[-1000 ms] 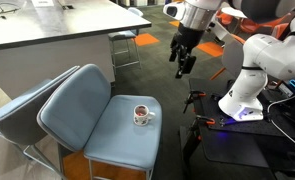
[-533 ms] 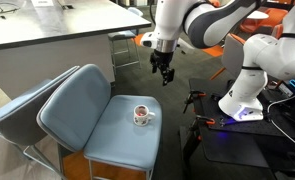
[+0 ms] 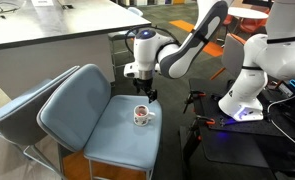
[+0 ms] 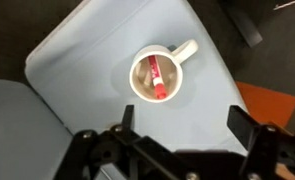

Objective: Take the marker out of the cup and put it on the seat of the chair

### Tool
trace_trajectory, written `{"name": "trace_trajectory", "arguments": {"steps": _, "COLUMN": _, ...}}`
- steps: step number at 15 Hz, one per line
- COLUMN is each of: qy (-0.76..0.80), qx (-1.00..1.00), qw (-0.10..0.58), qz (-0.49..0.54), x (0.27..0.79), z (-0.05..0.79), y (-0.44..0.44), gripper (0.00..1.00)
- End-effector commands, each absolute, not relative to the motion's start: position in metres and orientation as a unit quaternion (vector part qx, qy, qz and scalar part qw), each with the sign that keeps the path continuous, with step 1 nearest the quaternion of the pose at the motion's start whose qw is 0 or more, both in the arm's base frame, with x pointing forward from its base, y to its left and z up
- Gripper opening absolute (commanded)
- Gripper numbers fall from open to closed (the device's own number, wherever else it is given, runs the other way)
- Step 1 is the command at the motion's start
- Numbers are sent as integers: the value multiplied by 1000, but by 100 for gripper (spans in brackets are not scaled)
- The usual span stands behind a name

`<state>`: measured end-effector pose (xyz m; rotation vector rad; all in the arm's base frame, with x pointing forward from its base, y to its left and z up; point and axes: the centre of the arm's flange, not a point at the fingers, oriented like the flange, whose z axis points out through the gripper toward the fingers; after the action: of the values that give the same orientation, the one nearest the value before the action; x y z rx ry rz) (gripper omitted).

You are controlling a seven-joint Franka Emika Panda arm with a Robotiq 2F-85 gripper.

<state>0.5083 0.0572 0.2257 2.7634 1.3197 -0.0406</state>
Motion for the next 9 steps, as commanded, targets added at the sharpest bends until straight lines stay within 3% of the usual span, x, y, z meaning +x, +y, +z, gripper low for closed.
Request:
{"name": "trace_trajectory", "arguments": {"steps": 1, "qy": 470, "qx": 882, "qw": 37, "qz": -13, "x": 531, "z": 197, "y": 39, "gripper": 100}}
{"name": "trace_trajectory", "arguments": {"steps": 7, "qy": 529, "qx": 848, "qw": 23, "qz": -1, "x": 524, "z": 148, "y": 45, "gripper": 100}}
{"name": "trace_trajectory", "arguments": {"steps": 9, "qy": 540, "qx": 841, "qw": 24, "qz": 6, "x": 519, "z": 135, "y": 56, "gripper": 94}}
